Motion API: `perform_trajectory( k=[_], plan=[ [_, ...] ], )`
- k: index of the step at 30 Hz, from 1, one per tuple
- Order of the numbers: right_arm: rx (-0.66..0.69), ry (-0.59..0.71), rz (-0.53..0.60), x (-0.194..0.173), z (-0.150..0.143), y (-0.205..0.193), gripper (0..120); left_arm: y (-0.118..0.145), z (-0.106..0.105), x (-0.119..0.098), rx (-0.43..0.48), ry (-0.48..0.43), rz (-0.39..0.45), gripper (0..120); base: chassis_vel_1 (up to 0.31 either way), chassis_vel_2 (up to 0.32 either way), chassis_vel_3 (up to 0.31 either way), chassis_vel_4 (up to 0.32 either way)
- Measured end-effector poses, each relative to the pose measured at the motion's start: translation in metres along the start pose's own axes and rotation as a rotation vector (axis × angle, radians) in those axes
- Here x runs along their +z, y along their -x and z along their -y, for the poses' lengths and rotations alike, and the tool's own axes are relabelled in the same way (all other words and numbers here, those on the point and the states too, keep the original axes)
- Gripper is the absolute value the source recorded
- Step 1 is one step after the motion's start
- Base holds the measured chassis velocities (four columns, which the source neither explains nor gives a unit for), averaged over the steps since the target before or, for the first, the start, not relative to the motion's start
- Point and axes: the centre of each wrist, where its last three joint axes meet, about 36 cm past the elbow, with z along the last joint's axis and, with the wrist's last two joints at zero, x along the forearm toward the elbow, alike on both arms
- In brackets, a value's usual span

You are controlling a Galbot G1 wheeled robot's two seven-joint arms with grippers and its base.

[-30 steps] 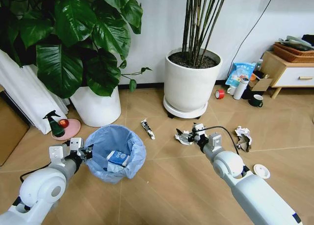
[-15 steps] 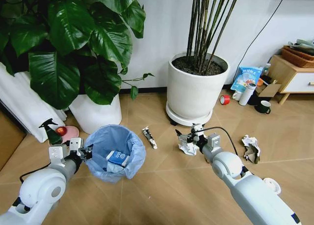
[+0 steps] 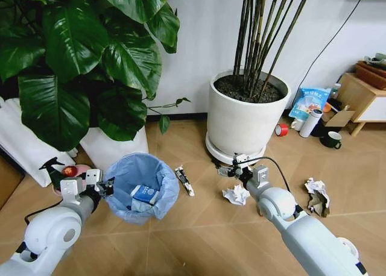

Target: Pick up the trash bin and place the garbage on the floor into it.

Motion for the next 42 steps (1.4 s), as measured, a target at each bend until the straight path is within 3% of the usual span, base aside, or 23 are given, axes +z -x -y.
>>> perform_trajectory(
  k=[11,15,21,27,42],
  plan=[
    [-0.059,-0.035,-0.045,0.010,-0.001,0.001,100,0.001,0.000,0.002,-0.007,-0.011,-0.003,0,-0.089,0.099,0.090,-0.097],
    [-0.115,-0.034,-0.086,0.032,-0.008,0.010,100,0.000,0.001,0.005,-0.008,-0.014,-0.009,0,0.000,0.000,0.000,0.000],
    [-0.222,0.001,-0.151,0.076,-0.038,0.053,100,-0.001,0.001,0.004,-0.008,-0.013,-0.007,0,0.002,-0.009,-0.002,0.004],
    [-0.289,-0.007,-0.173,0.091,-0.076,0.100,100,-0.003,-0.001,0.001,-0.011,-0.013,0.002,0,0.000,0.000,0.000,0.000],
    [-0.256,-0.012,-0.312,0.134,-0.078,0.152,100,-0.001,0.000,-0.002,-0.005,-0.012,0.010,0,0.000,0.000,0.000,0.000]
  ],
)
